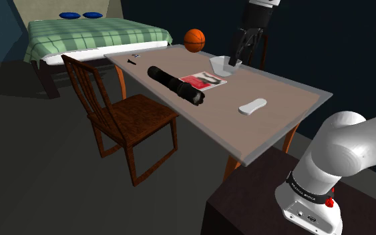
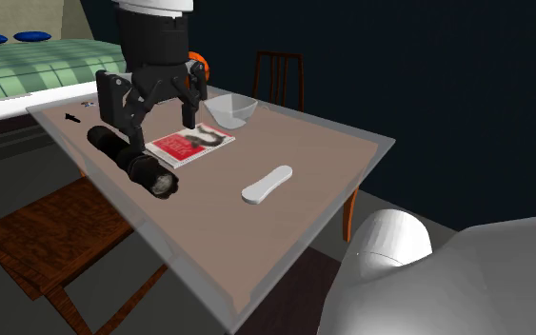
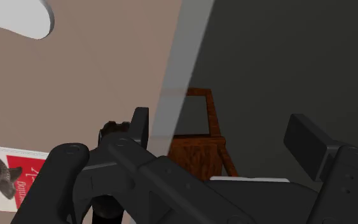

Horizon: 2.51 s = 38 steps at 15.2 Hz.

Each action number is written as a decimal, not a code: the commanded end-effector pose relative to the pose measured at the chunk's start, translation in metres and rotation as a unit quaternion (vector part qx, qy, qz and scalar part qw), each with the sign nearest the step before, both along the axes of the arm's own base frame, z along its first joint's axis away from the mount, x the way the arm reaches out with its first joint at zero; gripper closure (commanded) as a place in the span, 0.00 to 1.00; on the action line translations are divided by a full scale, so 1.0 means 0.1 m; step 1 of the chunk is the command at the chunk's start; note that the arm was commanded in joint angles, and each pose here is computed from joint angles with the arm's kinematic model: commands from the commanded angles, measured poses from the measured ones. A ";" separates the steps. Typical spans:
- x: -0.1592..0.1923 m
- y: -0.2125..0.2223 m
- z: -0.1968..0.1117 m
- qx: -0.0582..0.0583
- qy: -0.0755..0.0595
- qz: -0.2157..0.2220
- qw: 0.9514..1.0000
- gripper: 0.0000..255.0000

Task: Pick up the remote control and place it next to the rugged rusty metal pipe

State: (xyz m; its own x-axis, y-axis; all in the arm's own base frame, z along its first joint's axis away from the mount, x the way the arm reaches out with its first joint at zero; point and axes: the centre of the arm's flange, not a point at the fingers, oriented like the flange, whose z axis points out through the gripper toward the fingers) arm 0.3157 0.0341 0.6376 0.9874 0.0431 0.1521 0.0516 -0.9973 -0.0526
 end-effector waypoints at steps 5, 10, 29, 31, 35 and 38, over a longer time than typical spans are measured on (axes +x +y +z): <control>-0.16 -0.36 -0.34 -0.008 0.005 0.081 0.997 0.00; -0.29 -0.84 -0.76 -0.017 0.012 0.182 0.983 0.00; 0.11 -2.72 -2.27 -0.051 0.036 0.539 0.840 0.00; 0.23 -2.89 -2.43 -0.054 0.039 0.573 0.817 0.00; 0.46 -3.15 -2.67 -0.059 0.042 0.625 0.777 0.00; 0.45 -3.15 -2.83 -0.059 0.042 0.625 0.777 0.00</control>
